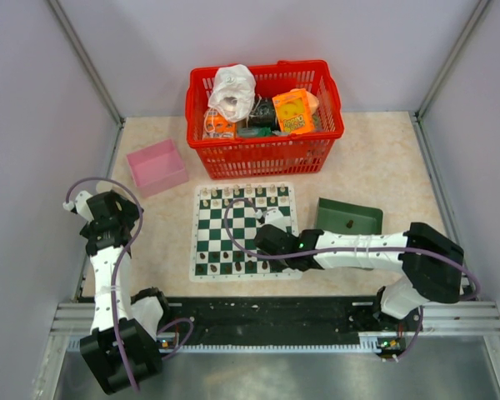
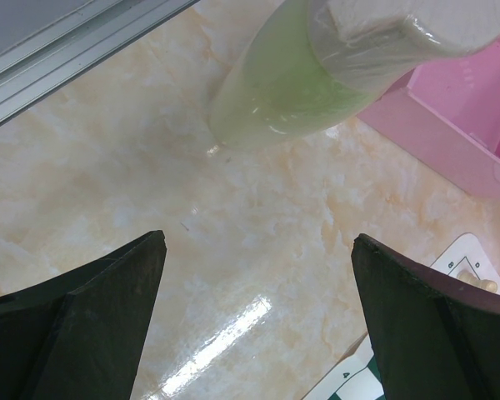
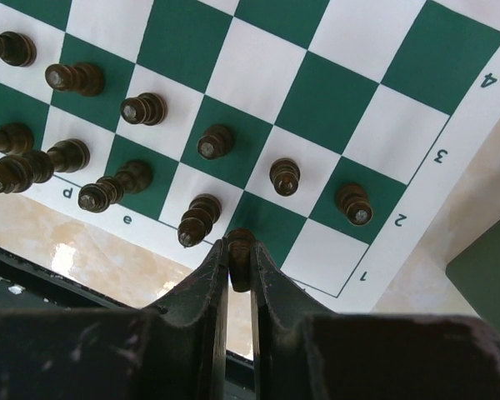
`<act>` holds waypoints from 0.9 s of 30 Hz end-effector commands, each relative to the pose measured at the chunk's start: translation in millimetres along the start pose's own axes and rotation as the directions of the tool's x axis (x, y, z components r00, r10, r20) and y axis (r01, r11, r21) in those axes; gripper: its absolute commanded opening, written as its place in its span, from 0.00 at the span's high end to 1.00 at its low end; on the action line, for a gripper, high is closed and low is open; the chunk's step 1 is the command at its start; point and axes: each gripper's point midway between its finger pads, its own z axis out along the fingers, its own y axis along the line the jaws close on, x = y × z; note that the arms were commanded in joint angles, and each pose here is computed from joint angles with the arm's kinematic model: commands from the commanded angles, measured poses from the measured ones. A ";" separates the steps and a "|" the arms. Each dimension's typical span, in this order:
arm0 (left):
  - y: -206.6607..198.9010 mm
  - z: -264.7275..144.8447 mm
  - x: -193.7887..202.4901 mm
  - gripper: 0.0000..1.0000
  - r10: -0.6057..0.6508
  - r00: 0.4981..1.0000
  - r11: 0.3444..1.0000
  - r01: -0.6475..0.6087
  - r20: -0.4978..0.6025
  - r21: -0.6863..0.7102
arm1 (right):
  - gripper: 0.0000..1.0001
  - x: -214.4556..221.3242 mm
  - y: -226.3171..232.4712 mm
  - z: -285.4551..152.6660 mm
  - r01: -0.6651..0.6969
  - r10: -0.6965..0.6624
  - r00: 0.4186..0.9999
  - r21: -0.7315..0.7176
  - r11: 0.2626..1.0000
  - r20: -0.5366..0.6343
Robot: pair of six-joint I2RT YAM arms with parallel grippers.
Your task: Set up the chess pieces on the board
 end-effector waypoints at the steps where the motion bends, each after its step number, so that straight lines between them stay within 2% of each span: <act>1: -3.9 0.5 -13.8 0.01 -0.007 0.999 1.000 0.006 0.047 0.009 | 1.00 -7.7 6.9 -0.5 0.006 -0.006 0.999 0.004 1.000 0.032; 23: -1.5 1.9 -11.4 0.01 -0.003 0.999 1.000 0.003 0.043 0.001 | 1.00 -3.7 0.9 6.4 0.019 -0.020 0.999 0.059 0.998 0.027; 27: -1.6 1.7 -11.6 0.01 -0.004 0.999 1.000 0.004 0.045 0.002 | 0.96 -3.0 1.9 6.5 0.018 -0.019 0.999 0.055 0.998 0.026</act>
